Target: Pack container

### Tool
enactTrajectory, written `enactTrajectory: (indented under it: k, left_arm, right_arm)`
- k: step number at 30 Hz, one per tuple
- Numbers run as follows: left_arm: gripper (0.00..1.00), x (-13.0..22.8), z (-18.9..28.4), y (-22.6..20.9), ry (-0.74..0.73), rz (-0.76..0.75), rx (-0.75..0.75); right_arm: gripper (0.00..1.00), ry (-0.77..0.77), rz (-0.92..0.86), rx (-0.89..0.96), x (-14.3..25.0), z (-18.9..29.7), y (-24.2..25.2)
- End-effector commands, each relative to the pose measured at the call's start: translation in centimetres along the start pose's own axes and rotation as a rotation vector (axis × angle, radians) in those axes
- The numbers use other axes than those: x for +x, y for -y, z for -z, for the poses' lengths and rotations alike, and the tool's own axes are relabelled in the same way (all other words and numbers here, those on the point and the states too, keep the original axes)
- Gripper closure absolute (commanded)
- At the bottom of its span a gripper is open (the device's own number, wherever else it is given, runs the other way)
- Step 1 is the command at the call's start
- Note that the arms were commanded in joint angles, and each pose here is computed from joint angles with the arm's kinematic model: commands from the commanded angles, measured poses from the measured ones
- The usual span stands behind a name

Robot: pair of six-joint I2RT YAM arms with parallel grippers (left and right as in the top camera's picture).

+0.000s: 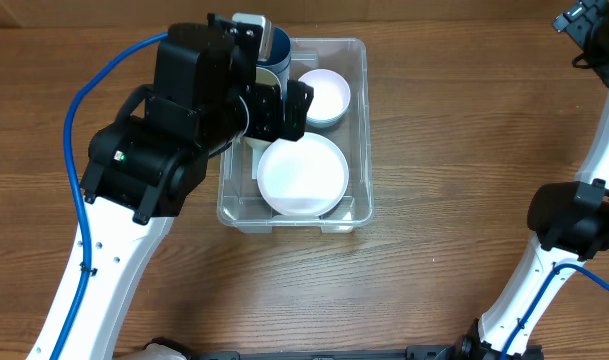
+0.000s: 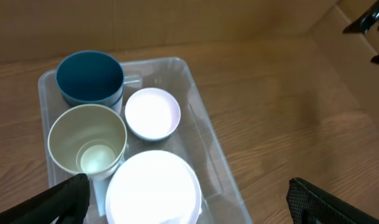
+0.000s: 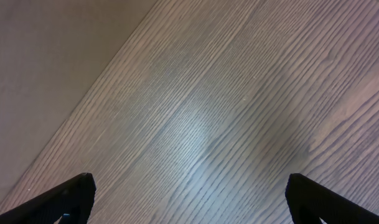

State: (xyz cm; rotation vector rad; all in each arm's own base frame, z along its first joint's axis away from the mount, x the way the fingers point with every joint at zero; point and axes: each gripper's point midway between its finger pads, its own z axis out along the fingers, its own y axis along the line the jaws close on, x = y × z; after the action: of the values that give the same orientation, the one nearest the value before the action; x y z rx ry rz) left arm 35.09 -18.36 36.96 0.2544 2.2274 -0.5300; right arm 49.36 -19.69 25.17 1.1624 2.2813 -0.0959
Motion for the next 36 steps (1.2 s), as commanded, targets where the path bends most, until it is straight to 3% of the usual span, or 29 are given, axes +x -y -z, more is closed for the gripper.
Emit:
enactTrajectory:
  k: [1,7,10,14,20,27,36]
  left_arm:
    - [0.00,-1.1,4.1,-1.1,0.081,-0.044,-0.087]
    - [0.00,0.3,12.6,-5.0,0.171,-0.066,-0.341]
    - [0.00,1.0,18.0,-5.8,0.268,-0.098,-0.368]
    - [0.00,3.7,21.5,-6.8,0.404,-0.091,-0.373]
    - [0.00,9.6,19.4,-8.0,0.574,-0.122,-0.324]
    - [0.00,11.5,14.3,-8.1,0.841,-0.228,-0.179]
    - [0.00,14.5,9.0,-11.0,0.831,-0.202,-0.187]
  right_arm:
    - [0.00,0.073,-0.017,-0.039,-1.5,3.2,-0.3]
    - [0.00,0.073,-0.016,-0.039,-1.5,3.2,-0.3]
    - [0.00,0.073,-0.017,-0.039,-1.5,3.2,-0.3]
    - [0.00,0.073,-0.017,-0.039,-1.5,3.2,-0.3]
    - [0.00,0.073,-0.017,-0.039,-1.5,3.2,-0.3]
    - [0.00,0.073,-0.017,-0.039,-1.5,3.2,-0.3]
    - [0.00,0.073,-0.017,-0.039,-1.5,3.2,-0.3]
